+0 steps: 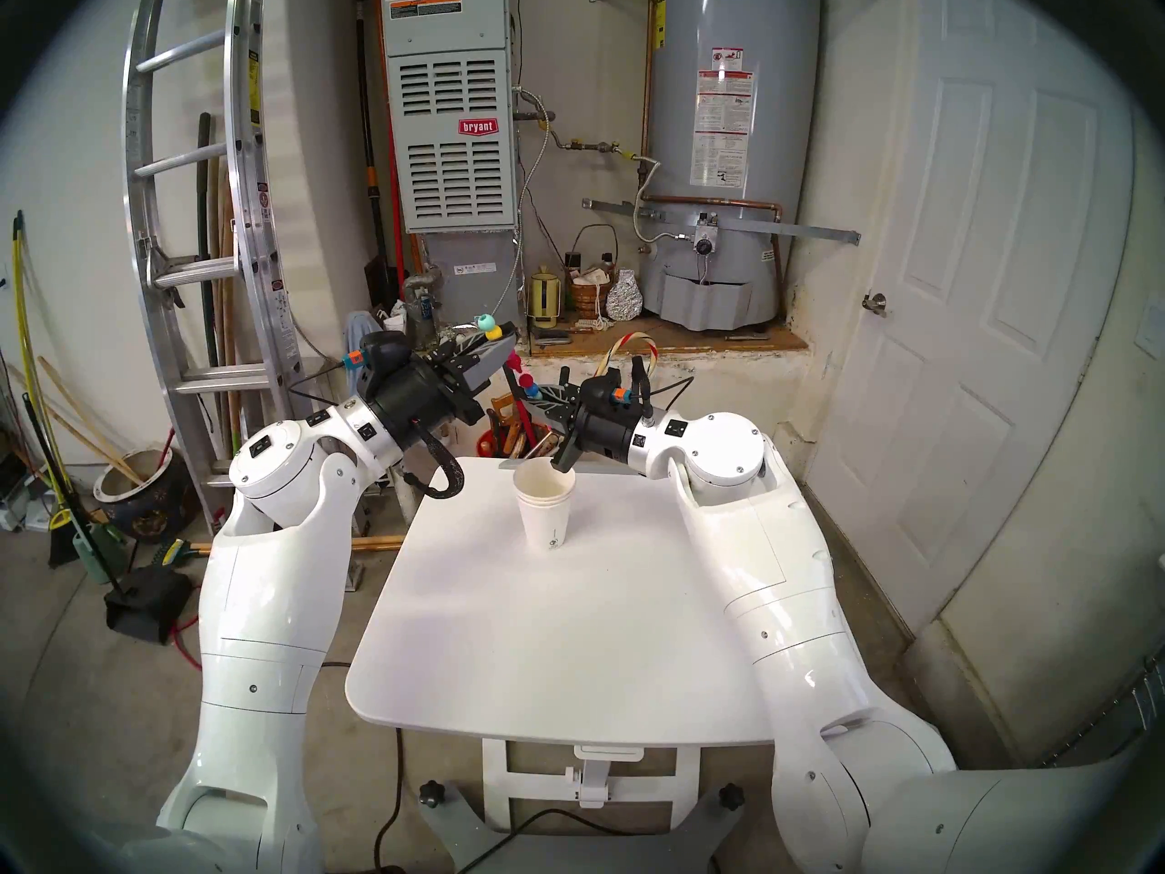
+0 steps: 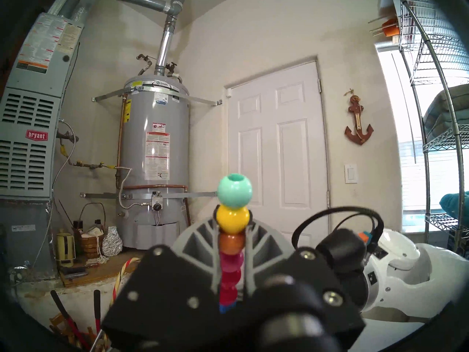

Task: Switch the marker to another color

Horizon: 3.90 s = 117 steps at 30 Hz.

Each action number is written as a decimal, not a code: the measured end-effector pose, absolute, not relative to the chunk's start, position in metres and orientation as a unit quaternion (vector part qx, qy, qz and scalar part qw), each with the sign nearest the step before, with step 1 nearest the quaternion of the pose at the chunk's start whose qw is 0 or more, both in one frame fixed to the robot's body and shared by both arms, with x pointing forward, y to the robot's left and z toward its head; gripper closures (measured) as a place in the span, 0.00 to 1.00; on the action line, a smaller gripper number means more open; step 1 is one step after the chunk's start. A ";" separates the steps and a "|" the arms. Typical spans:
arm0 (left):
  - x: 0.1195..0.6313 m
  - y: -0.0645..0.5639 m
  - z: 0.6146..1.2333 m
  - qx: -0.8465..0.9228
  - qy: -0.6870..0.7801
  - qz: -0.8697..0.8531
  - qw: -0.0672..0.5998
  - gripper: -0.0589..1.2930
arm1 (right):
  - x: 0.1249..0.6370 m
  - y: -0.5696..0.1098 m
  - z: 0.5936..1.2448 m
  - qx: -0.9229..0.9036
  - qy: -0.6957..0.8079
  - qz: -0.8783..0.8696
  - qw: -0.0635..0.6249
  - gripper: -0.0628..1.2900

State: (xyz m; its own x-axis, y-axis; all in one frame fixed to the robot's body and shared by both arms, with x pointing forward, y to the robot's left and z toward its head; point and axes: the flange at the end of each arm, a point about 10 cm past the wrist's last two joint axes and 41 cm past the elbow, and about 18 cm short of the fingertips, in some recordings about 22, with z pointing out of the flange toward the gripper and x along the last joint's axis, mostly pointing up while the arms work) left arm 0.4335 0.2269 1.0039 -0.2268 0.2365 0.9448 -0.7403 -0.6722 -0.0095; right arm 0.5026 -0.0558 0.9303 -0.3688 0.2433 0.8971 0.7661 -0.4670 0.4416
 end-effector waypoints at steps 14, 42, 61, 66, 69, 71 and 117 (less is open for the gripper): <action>0.433 0.250 1.023 0.521 -0.240 0.771 0.277 0.87 | 0.514 -0.113 0.923 -0.566 -0.404 -0.705 0.140 0.92; 0.467 0.239 0.924 0.611 -0.377 0.690 0.087 0.87 | 0.510 -0.046 1.003 -0.464 -0.205 -0.807 0.304 0.92; 0.488 0.222 0.931 0.591 -0.398 0.699 0.060 0.87 | 0.488 -0.023 0.982 -0.440 -0.191 -0.791 0.379 0.93; 0.491 0.222 0.936 0.587 -0.396 0.703 0.060 0.87 | 0.484 -0.025 0.971 -0.444 -0.194 -0.788 0.381 0.93; 0.492 0.222 0.938 0.586 -0.395 0.705 0.061 0.87 | 0.483 -0.026 0.967 -0.445 -0.196 -0.786 0.381 0.93; 0.492 0.222 0.939 0.585 -0.395 0.706 0.061 0.87 | 0.482 -0.026 0.966 -0.445 -0.197 -0.786 0.382 0.93; 0.485 0.213 0.940 0.575 -0.412 0.701 0.090 0.87 | 0.480 -0.021 0.970 -0.432 -0.199 -0.795 0.376 0.93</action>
